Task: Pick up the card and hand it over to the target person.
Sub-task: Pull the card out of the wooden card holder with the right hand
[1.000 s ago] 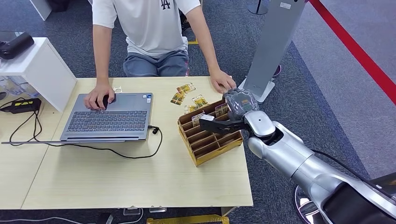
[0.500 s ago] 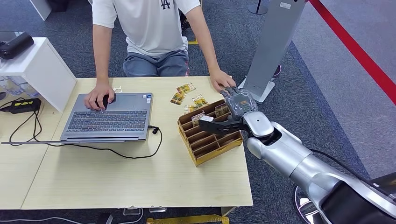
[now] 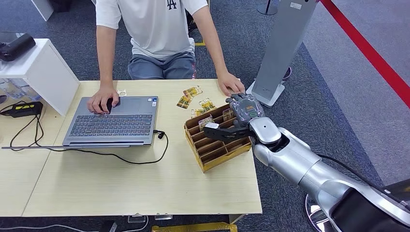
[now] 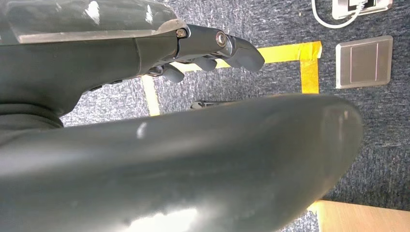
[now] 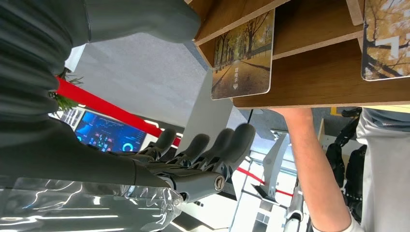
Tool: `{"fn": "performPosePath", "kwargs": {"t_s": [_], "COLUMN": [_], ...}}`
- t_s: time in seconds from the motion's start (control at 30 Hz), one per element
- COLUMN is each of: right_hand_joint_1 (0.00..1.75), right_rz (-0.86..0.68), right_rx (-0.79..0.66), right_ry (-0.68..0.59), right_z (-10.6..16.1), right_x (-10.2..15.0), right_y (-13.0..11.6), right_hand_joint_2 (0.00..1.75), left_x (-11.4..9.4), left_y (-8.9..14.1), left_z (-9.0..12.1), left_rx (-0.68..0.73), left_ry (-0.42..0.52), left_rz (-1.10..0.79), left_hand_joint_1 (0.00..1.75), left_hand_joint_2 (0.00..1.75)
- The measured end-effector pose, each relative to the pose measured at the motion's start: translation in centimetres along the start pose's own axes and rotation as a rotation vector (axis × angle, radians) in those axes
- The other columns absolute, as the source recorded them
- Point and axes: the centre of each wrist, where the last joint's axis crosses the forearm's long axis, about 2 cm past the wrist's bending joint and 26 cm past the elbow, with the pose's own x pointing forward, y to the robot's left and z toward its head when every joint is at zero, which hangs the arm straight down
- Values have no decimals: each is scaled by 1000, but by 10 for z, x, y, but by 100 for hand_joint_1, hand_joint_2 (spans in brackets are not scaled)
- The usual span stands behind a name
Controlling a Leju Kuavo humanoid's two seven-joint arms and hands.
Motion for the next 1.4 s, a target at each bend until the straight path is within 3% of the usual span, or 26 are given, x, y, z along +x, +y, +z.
{"fn": "performPosePath", "kwargs": {"t_s": [0.23,0.5,0.6,0.73,0.8,0.97,1.4], "right_hand_joint_1": [65,75,84,126,134,147,150], "right_rz": [2,2,2,0,-2,-5,-11], "right_rx": [11,16,17,16,17,18,15], "right_ry": [-5,-5,-5,-5,-6,-7,-8], "right_z": [0,0,0,1,2,2,4], "right_x": [3,1,1,0,-1,-1,-2], "right_y": [3,4,4,4,4,4,3], "right_hand_joint_2": [175,175,175,175,175,175,175], "left_x": [-1,-1,-1,-1,-1,-1,-3], "left_y": [1,2,2,3,3,3,5], "left_z": [0,0,0,0,0,0,1], "left_rx": [1,4,4,5,5,6,-9], "left_ry": [1,3,3,3,3,3,-12], "left_rz": [1,1,2,2,2,2,-13], "left_hand_joint_1": [0,0,0,0,0,0,0], "left_hand_joint_2": [0,0,0,0,0,0,0]}}
